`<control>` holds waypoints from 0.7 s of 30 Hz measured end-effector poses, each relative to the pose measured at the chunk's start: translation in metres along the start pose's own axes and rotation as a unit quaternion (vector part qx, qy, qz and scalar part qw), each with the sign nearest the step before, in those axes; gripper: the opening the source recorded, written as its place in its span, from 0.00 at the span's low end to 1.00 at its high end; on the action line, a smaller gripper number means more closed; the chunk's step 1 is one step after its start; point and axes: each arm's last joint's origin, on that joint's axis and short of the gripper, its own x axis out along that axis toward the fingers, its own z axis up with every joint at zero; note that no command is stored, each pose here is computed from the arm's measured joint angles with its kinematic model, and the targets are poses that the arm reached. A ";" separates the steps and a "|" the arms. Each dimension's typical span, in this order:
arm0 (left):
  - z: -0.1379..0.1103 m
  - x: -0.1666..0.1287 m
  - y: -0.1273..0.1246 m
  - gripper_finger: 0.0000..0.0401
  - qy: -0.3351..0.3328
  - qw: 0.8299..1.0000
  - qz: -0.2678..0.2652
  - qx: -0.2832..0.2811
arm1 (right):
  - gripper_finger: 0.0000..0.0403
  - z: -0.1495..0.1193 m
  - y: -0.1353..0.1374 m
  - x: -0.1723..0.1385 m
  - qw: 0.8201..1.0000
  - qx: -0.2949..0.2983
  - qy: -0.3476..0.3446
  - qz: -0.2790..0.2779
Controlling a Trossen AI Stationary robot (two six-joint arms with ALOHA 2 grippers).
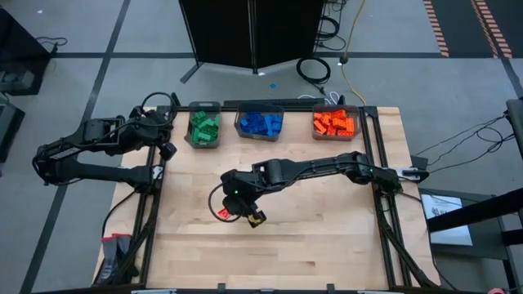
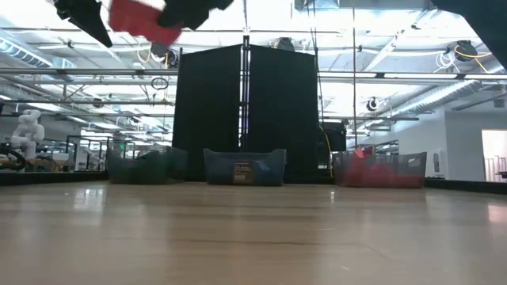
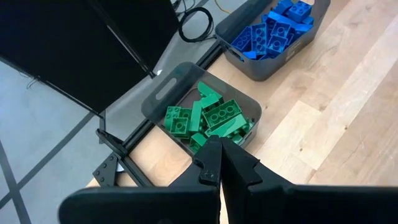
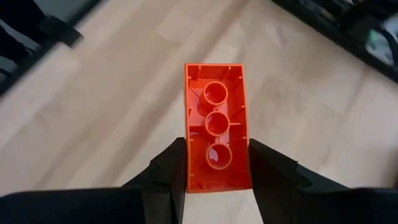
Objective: Sort blocks
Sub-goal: Put the orange game piece into the right black bin
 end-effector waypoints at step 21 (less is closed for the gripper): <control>0.000 0.000 0.000 0.00 0.002 1.000 0.000 0.001 | 0.32 -0.072 -0.107 -0.030 0.988 0.116 0.069 -0.068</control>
